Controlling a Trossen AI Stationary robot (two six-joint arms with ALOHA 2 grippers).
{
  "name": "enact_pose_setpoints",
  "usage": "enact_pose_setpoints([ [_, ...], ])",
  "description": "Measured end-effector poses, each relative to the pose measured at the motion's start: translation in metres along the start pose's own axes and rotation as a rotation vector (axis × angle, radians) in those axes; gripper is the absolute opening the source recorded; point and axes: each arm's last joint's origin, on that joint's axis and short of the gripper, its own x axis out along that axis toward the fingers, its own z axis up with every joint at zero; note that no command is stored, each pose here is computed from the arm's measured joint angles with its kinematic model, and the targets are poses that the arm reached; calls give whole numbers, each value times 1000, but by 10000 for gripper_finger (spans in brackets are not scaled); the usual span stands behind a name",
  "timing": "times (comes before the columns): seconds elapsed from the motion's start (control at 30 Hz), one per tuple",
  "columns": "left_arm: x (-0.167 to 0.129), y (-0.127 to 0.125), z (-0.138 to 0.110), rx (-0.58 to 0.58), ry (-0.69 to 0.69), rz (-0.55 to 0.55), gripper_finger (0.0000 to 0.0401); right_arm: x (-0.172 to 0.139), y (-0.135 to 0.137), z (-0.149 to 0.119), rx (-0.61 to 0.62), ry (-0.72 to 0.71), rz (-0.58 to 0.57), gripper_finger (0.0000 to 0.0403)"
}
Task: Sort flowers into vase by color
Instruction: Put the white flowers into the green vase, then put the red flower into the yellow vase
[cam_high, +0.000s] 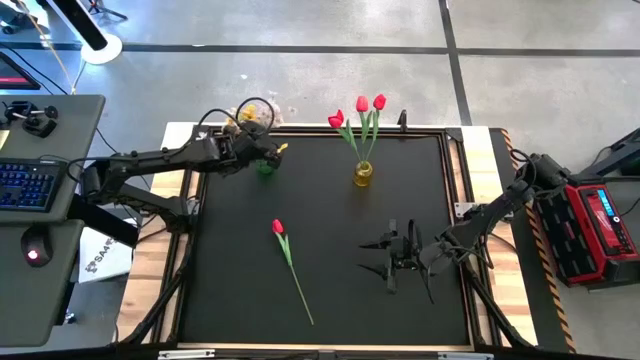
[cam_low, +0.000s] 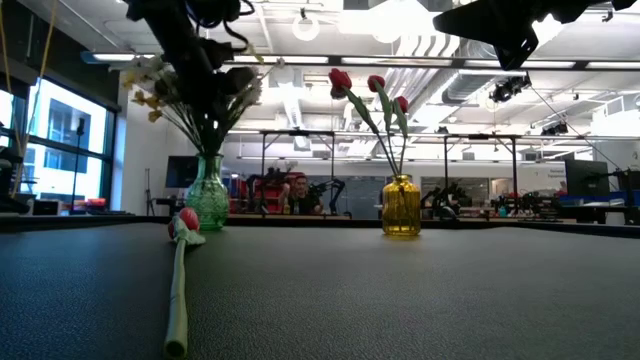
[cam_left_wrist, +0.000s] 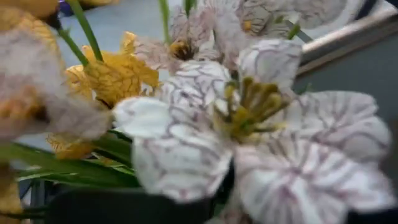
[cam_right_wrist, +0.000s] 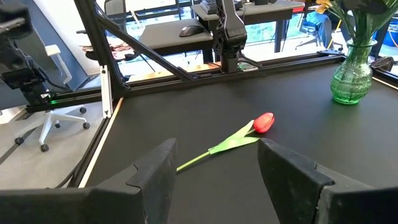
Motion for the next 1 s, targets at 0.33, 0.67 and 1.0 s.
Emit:
enact_pose_setpoints([
  [0.33, -25, 4, 27, 75, 47, -72, 102, 0, 0, 0, 0, 0, 0, 216],
  [0.67, -50, 14, 53, 77, 48, -68, 167, 0, 0, 0, 0, 0, 0, 216],
  [1.0, -111, 22, 86, 96, 32, -209, 168, 0, 0, 0, 0, 0, 1, 216],
])
